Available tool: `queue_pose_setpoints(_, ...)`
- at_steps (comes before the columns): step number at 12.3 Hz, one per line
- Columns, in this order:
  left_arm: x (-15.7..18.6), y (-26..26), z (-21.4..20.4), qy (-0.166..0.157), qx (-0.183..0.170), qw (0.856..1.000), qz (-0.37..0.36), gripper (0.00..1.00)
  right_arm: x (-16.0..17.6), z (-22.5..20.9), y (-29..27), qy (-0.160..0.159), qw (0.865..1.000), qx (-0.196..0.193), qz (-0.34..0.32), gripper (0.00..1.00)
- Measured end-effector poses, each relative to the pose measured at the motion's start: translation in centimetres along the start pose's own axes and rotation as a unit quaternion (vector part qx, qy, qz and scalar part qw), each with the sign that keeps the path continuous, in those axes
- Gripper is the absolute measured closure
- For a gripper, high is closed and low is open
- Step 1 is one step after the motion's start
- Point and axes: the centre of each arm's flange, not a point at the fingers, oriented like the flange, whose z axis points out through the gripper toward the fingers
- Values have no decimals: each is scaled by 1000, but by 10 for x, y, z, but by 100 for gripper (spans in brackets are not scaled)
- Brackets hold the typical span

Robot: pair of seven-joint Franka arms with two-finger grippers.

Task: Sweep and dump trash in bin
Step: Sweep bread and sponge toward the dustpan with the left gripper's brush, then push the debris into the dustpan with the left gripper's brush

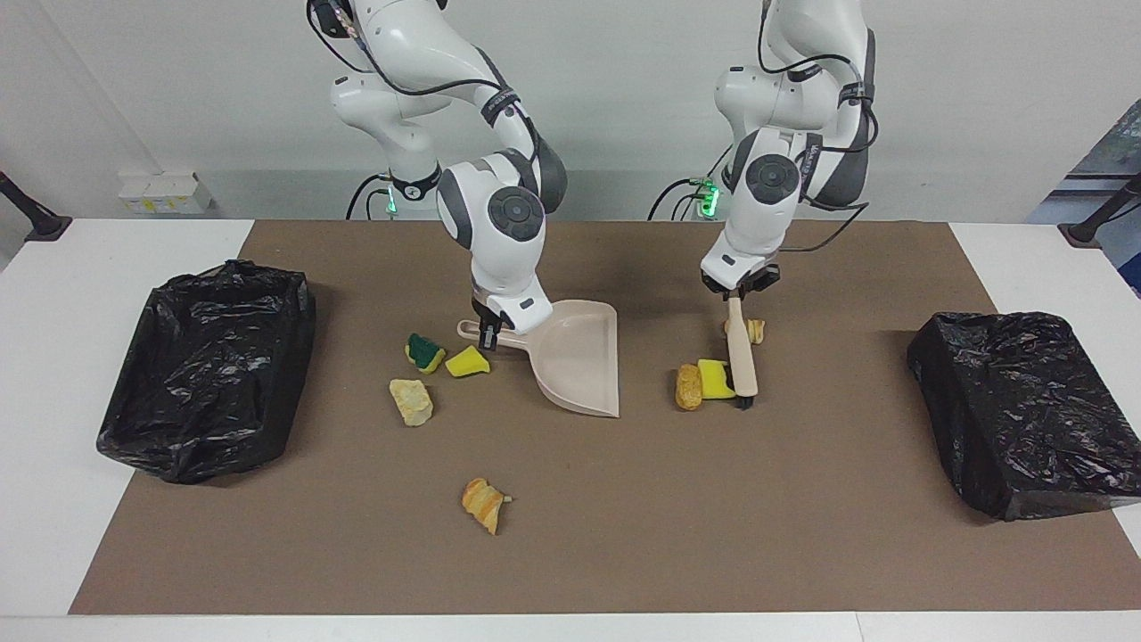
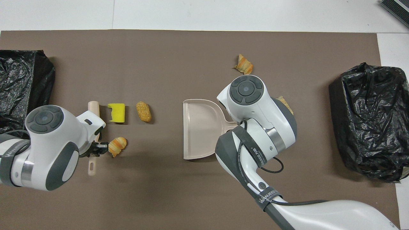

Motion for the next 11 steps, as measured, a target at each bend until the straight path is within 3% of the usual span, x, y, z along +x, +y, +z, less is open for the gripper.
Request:
queue_pose_setpoints(3, -13, 38, -5, -2, -16, 1000, 24, 74, 1, -2, -2, 0, 1000, -2, -2, 67)
queue_pose_setpoints(5, -21, 44, -14, -25, -7, 999, 26, 74, 3, -3, -4, 0, 1000, -2, -4, 67)
queue_pose_setpoints(7, -32, 29, -35, -57, 5, 998, -37, 74, 6, -3, -7, 0, 1000, -2, -8, 67)
queue_pose_setpoints(9, -41, 4, -45, -76, 14, 986, -147, 74, 7, -3, -8, 0, 1000, -3, -8, 67)
queue_pose_setpoints(11, -49, -18, -34, -91, 19, 975, -202, 74, 8, -4, -8, 1, 1000, -5, -10, 67)
